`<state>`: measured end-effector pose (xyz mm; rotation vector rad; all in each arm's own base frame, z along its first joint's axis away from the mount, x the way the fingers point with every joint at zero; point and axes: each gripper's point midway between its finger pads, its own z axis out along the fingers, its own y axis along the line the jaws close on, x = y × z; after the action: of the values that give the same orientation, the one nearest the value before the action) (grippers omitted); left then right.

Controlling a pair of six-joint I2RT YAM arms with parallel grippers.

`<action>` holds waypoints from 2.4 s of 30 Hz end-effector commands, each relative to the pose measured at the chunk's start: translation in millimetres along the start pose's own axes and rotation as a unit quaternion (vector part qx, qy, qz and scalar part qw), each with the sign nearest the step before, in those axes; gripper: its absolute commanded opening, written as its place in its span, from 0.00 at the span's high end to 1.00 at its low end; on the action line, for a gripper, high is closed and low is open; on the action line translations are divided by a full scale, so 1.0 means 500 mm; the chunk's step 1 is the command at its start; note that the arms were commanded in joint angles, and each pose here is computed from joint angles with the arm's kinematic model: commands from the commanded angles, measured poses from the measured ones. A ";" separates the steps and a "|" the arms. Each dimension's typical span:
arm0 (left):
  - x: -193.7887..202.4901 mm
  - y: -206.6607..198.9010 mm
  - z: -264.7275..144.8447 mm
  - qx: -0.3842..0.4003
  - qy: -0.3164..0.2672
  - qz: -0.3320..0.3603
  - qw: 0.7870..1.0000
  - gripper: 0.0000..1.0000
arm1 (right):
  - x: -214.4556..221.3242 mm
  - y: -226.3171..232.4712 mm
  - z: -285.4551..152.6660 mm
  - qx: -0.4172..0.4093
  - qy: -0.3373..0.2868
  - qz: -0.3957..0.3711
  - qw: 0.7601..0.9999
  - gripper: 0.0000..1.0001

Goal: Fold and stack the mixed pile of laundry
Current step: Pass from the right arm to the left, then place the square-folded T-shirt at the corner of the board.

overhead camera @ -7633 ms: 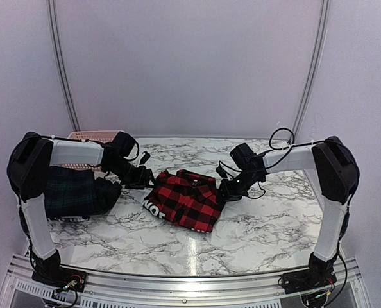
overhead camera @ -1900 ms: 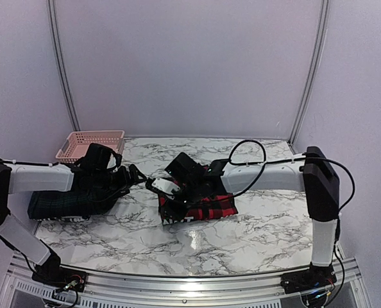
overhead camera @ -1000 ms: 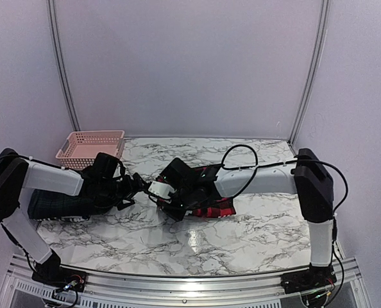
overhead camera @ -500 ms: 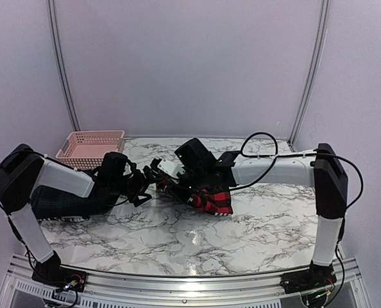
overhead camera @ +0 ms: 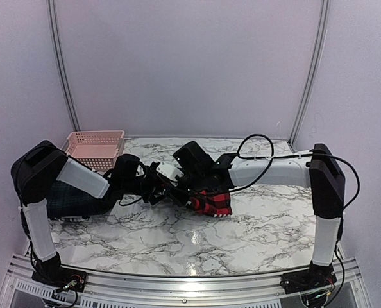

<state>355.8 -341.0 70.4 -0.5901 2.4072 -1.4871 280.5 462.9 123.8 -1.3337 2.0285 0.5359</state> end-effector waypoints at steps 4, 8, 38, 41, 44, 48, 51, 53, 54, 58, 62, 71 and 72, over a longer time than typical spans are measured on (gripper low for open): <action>0.016 -0.039 0.018 0.044 0.037 0.005 0.998 0.76 | -0.004 0.011 0.005 -0.005 -0.011 -0.005 1.000 1.00; 0.008 -0.028 0.003 0.026 0.027 0.009 0.999 1.00 | -0.002 0.018 -0.006 -0.006 -0.012 -0.005 1.000 0.93; -0.096 -0.094 -0.402 -0.389 -0.002 0.375 0.841 1.00 | 0.051 -0.147 -0.270 0.086 -0.113 0.179 0.974 0.02; -0.114 -0.105 -0.454 -0.384 -0.032 0.363 0.848 1.00 | 0.057 -0.141 -0.266 0.079 -0.112 0.178 0.974 0.01; -0.123 -0.118 -0.492 -0.380 -0.053 0.361 0.850 1.00 | 0.063 -0.137 -0.262 0.073 -0.111 0.178 0.975 0.02; -0.130 -0.144 -0.522 -0.367 -0.074 0.365 0.852 1.00 | 0.067 -0.132 -0.258 0.066 -0.108 0.175 0.976 0.02; -0.133 -0.166 -0.533 -0.357 -0.083 0.370 0.854 1.00 | 0.070 -0.131 -0.257 0.065 -0.106 0.173 0.977 0.02; -0.137 -0.176 -0.546 -0.356 -0.090 0.370 0.853 1.00 | 0.072 -0.131 -0.257 0.067 -0.104 0.170 0.978 0.01; -0.141 -0.185 -0.555 -0.354 -0.096 0.370 0.854 1.00 | 0.072 -0.132 -0.257 0.068 -0.104 0.169 0.978 0.02; -0.157 -0.203 -0.605 -0.362 -0.120 0.364 0.850 1.00 | 0.075 -0.131 -0.259 0.069 -0.100 0.164 0.979 0.02; -0.169 -0.179 -0.644 -0.380 -0.125 0.345 0.849 1.00 | 0.081 -0.130 -0.252 0.067 -0.095 0.163 0.980 0.01; -0.219 -0.009 -0.765 -0.506 -0.149 0.267 0.806 1.00 | 0.094 -0.121 -0.218 0.045 -0.081 0.167 0.982 0.01; -0.229 -0.001 -0.773 -0.512 -0.153 0.264 0.803 1.00 | 0.095 -0.118 -0.213 0.041 -0.079 0.168 0.982 0.01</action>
<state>305.5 -22.2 246.7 -0.1735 2.6092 0.0359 290.0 331.8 172.0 -0.8570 2.1275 0.6387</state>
